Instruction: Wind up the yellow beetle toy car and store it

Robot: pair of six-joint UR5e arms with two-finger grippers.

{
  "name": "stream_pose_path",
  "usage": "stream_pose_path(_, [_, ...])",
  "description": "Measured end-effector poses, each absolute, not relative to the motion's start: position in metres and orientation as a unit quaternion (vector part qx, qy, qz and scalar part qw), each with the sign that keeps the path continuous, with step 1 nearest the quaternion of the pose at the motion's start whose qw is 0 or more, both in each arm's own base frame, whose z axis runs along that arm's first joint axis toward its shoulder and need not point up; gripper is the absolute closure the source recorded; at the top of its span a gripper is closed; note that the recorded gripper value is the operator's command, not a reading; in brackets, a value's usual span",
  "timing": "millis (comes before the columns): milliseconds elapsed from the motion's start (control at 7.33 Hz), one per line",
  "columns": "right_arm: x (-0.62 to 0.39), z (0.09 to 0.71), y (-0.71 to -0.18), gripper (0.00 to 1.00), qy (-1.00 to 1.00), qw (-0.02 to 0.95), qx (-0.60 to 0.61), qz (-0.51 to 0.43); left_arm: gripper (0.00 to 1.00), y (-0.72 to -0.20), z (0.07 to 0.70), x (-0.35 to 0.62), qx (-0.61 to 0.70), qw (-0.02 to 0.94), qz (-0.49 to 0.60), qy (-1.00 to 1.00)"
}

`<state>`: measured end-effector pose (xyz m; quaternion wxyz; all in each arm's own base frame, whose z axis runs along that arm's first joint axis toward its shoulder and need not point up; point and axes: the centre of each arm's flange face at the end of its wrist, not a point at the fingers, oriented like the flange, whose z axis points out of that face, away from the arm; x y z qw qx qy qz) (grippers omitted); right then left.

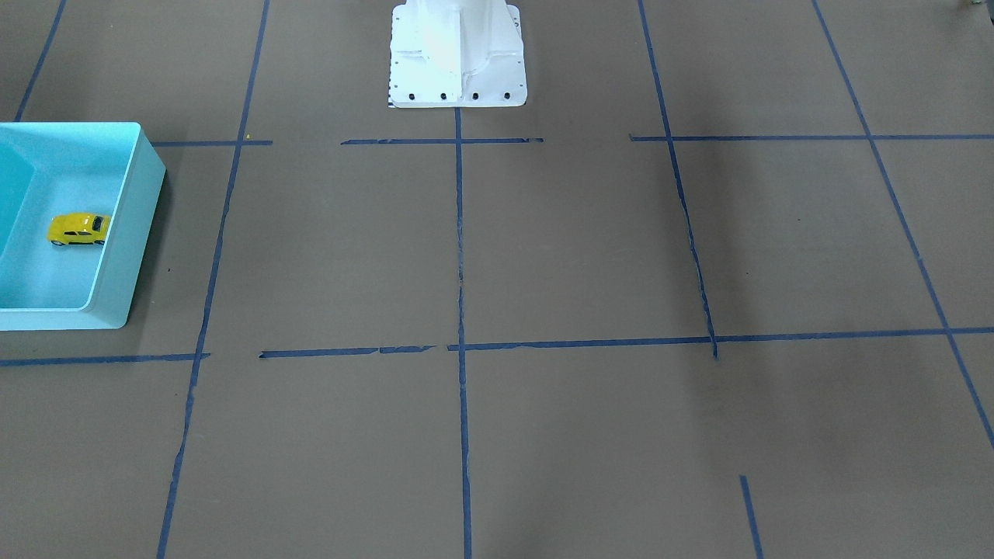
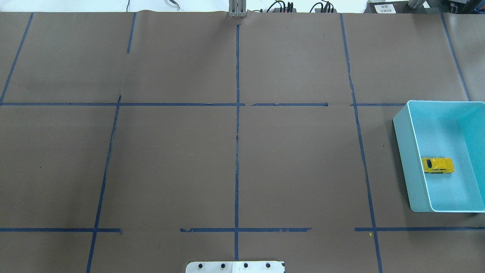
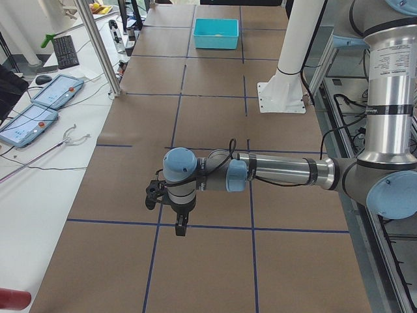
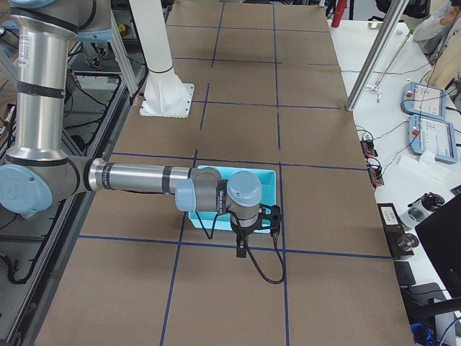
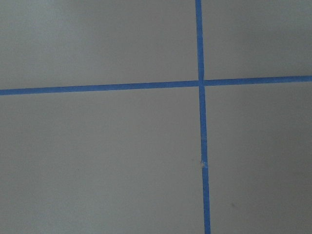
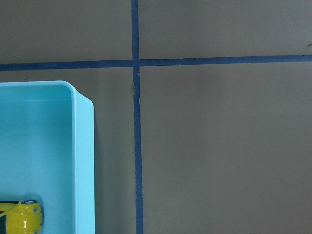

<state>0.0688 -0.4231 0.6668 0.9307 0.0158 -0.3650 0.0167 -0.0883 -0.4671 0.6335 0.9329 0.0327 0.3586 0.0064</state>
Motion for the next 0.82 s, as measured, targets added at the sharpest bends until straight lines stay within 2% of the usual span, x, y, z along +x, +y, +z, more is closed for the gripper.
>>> stream_pose_path(818, [0.0767, 0.675, -0.4163, 0.0, -0.368, 0.929, -0.01, 0.036, 0.01, -0.4761, 0.6328, -0.0885, 0.033, 0.932, 0.006, 0.36])
